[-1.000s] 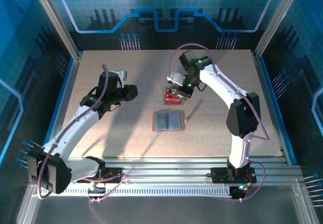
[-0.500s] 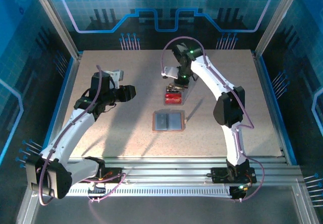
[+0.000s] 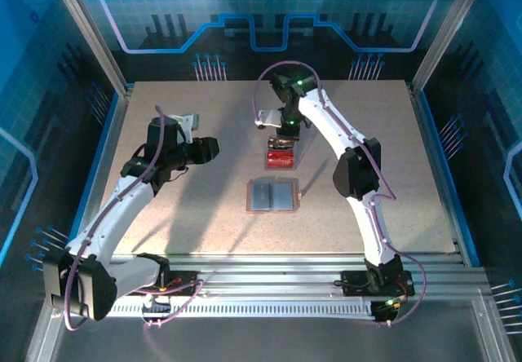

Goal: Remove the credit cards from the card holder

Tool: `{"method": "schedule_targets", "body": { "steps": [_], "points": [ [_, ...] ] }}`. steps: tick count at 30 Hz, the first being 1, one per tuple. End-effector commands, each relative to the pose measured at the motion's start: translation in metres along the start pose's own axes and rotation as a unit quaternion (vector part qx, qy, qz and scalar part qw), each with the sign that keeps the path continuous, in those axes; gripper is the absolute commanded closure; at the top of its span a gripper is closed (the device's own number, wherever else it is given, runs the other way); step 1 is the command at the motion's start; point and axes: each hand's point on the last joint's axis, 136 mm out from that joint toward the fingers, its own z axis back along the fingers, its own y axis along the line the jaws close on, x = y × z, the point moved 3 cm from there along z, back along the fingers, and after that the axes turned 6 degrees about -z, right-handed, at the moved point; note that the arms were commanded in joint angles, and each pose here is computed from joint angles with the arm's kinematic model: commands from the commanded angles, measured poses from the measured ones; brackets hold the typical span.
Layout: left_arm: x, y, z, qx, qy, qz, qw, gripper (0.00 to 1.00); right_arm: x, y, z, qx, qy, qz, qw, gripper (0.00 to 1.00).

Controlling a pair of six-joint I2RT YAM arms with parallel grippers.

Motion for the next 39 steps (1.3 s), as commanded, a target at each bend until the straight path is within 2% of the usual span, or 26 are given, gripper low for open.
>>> {"method": "schedule_targets", "body": {
  "steps": [1, 11, 18, 19, 22, 24, 39],
  "points": [
    [0.001, 0.004, -0.001, 0.001, -0.007, 0.015, 1.0, 0.56, 0.002, 0.003, -0.008, 0.005, 0.014, 0.021, 1.0, 1.0],
    [-0.004, 0.006, 0.0, 0.005, -0.004, 0.025, 1.0, 0.56, 0.001, 0.007, -0.022, 0.017, 0.028, 0.019, 0.999, 1.0],
    [-0.006, 0.007, 0.001, 0.007, -0.007, 0.033, 0.999, 0.56, 0.005, 0.009, -0.024, 0.018, 0.025, 0.016, 0.999, 0.96],
    [-0.006, 0.007, 0.0, 0.007, -0.007, 0.033, 0.999, 0.56, 0.006, 0.009, -0.023, 0.017, 0.023, 0.013, 0.999, 0.94],
    [-0.006, 0.006, 0.0, 0.002, -0.006, 0.036, 0.999, 0.56, 0.006, 0.005, -0.02, 0.003, 0.022, 0.005, 1.0, 0.8],
    [-0.006, 0.005, 0.0, 0.001, -0.005, 0.035, 0.999, 0.58, 0.007, 0.005, -0.017, 0.0, 0.015, 0.0, 1.0, 0.76],
    [-0.012, 0.0, -0.02, -0.039, 0.024, 0.069, 0.997, 0.58, 0.016, 0.023, 0.005, -0.014, -0.022, -0.026, 0.999, 0.72]
  ]
}}
